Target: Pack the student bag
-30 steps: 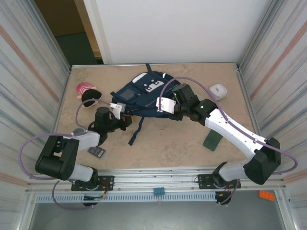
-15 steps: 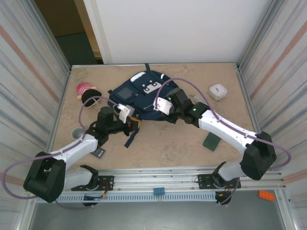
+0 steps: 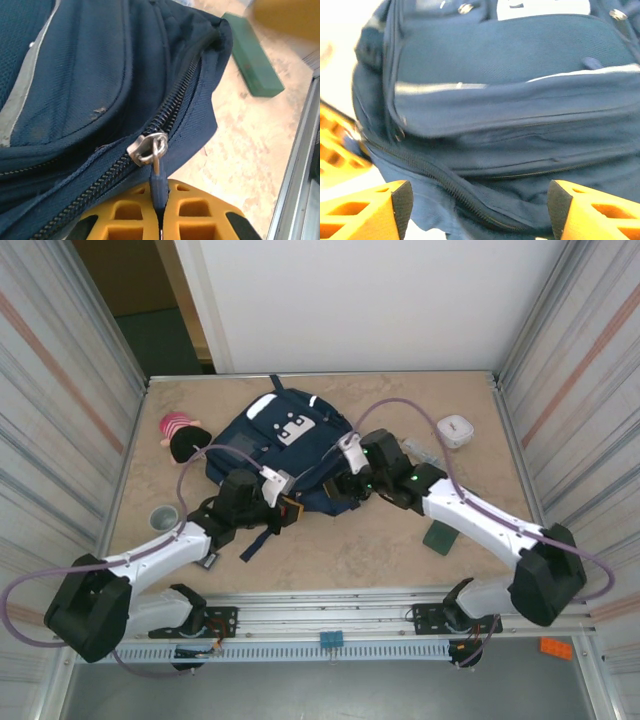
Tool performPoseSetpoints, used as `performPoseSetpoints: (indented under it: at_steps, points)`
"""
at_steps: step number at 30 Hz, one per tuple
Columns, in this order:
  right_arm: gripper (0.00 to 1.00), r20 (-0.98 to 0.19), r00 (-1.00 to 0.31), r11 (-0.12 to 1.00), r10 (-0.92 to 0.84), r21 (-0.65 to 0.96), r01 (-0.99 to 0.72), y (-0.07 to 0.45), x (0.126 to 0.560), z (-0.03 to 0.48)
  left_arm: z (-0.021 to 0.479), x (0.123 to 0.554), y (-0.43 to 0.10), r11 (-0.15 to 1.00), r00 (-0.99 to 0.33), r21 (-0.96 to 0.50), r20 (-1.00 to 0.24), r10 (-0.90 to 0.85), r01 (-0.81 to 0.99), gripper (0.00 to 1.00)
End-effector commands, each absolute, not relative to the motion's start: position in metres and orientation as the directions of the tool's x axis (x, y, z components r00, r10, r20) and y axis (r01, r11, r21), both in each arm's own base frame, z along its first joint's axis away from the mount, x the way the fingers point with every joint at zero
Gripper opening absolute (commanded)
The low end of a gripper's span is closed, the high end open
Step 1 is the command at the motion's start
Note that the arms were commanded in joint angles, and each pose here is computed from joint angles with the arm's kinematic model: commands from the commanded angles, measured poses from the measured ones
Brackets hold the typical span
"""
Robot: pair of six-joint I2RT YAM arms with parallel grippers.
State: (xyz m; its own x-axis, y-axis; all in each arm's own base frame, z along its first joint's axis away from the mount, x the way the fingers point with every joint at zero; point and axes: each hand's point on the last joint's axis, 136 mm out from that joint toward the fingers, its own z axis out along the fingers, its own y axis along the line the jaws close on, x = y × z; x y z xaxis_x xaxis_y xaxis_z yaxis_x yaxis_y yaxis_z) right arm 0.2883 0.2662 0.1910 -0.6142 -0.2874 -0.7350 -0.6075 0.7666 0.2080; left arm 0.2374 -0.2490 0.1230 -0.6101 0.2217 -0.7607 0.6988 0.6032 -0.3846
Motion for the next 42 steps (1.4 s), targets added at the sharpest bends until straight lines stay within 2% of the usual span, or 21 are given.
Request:
performPoseSetpoints:
  at_steps: [1,4,9,12,14,17,22,29,30,32,36,39,42]
  points:
    - [0.73,-0.452,-0.874,0.803,0.179,0.581,-0.136,0.244,0.272,0.185,0.113,0.243,-0.242,0.655,-0.631,-0.377,-0.750,0.199,0.655,0.00]
    - [0.73,-0.261,-0.894,0.773,0.364,0.620,0.134,0.226,0.266,0.153,0.103,0.241,-0.240,0.665,-0.650,-0.377,-0.728,0.218,0.645,0.00]
    - [0.75,-0.159,-0.892,0.693,0.423,0.691,0.205,0.243,0.279,0.131,0.090,0.232,-0.245,0.626,-0.652,-0.387,-0.711,0.264,0.676,0.00]
    - [0.72,-0.116,-0.901,0.679,0.418,0.698,0.226,0.255,0.285,0.119,0.080,0.229,-0.244,0.623,-0.661,-0.396,-0.700,0.271,0.675,0.00]
    - [0.66,-0.092,-0.901,0.701,0.425,0.664,0.262,0.255,0.284,0.102,0.079,0.228,-0.246,0.615,-0.665,-0.409,-0.697,0.266,0.674,0.00]
    - [0.49,-0.060,-0.890,0.702,0.452,0.639,0.314,0.254,0.279,0.079,0.081,0.226,-0.254,0.590,-0.663,-0.425,-0.699,0.268,0.686,0.00]
    - [0.35,-0.024,-0.853,0.587,0.521,0.736,0.338,0.277,0.284,0.077,0.081,0.212,-0.281,0.522,-0.651,-0.440,-0.678,0.340,0.731,0.01]
    - [0.32,-0.063,-0.850,0.580,0.522,0.757,0.300,0.283,0.291,0.087,0.089,0.186,-0.331,0.399,-0.614,-0.471,-0.665,0.425,0.786,0.16]
    - [0.32,-0.074,-0.853,0.589,0.517,0.754,0.291,0.280,0.292,0.089,0.094,0.186,-0.335,0.394,-0.606,-0.464,-0.670,0.429,0.793,0.20]
    - [0.36,-0.106,-0.860,0.625,0.500,0.731,0.273,0.270,0.291,0.093,0.105,0.188,-0.337,0.389,-0.587,-0.446,-0.690,0.425,0.806,0.34]
    - [0.56,-0.205,-0.885,0.725,0.418,0.662,0.189,0.239,0.285,0.106,0.129,0.199,-0.318,0.423,-0.469,-0.280,-0.757,0.454,0.862,0.60]
    - [0.62,-0.248,-0.898,0.762,0.363,0.634,0.133,0.218,0.278,0.120,0.147,0.204,-0.297,0.407,-0.354,-0.147,-0.792,0.497,0.901,0.72]
    - [0.63,-0.297,-0.906,0.792,0.303,0.607,0.066,0.203,0.270,0.133,0.155,0.212,-0.271,0.359,-0.204,0.021,-0.792,0.575,0.933,0.78]
